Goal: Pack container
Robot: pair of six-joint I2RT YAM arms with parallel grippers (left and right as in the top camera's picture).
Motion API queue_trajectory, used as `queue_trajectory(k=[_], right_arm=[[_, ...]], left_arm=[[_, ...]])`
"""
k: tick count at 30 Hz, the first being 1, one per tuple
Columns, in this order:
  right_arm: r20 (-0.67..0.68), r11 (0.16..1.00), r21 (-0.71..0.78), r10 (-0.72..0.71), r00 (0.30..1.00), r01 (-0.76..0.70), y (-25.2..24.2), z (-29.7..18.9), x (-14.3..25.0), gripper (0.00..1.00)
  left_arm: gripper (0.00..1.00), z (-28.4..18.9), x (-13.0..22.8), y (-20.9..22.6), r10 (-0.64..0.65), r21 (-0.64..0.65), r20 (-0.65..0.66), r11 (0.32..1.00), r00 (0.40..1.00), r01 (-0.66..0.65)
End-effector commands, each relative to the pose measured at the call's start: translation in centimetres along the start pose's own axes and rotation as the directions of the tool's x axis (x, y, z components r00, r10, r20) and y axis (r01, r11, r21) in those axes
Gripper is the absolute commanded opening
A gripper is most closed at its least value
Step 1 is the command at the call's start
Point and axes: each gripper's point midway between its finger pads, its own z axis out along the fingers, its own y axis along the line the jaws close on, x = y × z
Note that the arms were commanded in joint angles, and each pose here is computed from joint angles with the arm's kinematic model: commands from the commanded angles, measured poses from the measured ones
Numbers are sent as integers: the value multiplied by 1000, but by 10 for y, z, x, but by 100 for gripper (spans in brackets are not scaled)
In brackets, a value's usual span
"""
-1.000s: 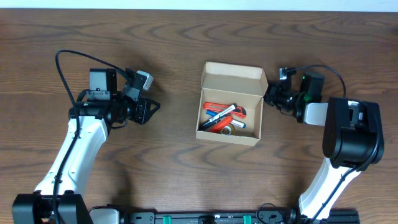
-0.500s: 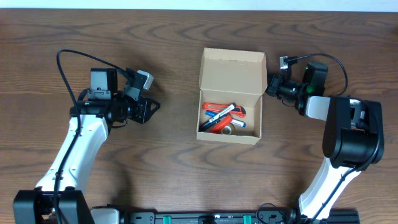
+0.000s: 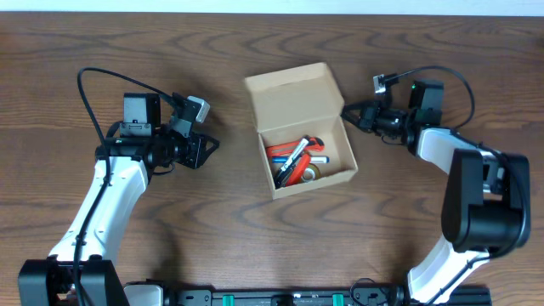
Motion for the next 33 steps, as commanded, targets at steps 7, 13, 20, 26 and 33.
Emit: queue_trajectory(k=[7, 13, 20, 26, 33], right_arm=[[-10, 994, 54, -92, 996, 92, 6, -4, -2, 1], [-20, 976, 209, -59, 998, 62, -27, -14, 5, 1], [-110, 937, 347, 17, 994, 22, -56, -28, 36, 1], [-113, 927, 373, 17, 993, 26, -62, -33, 37, 1], [-80, 928, 370, -4, 997, 33, -63, -34, 27, 1]], left_arm=[[33, 3, 5, 1, -36, 2, -22, 999, 999, 36], [32, 11, 17, 12, -61, -37, -73, 998, 995, 59], [32, 21, 20, 13, -80, -13, -86, 997, 993, 80], [31, 31, 13, 21, -149, -21, -58, 989, 987, 148], [26, 60, 21, 22, -294, 28, -92, 954, 951, 298]])
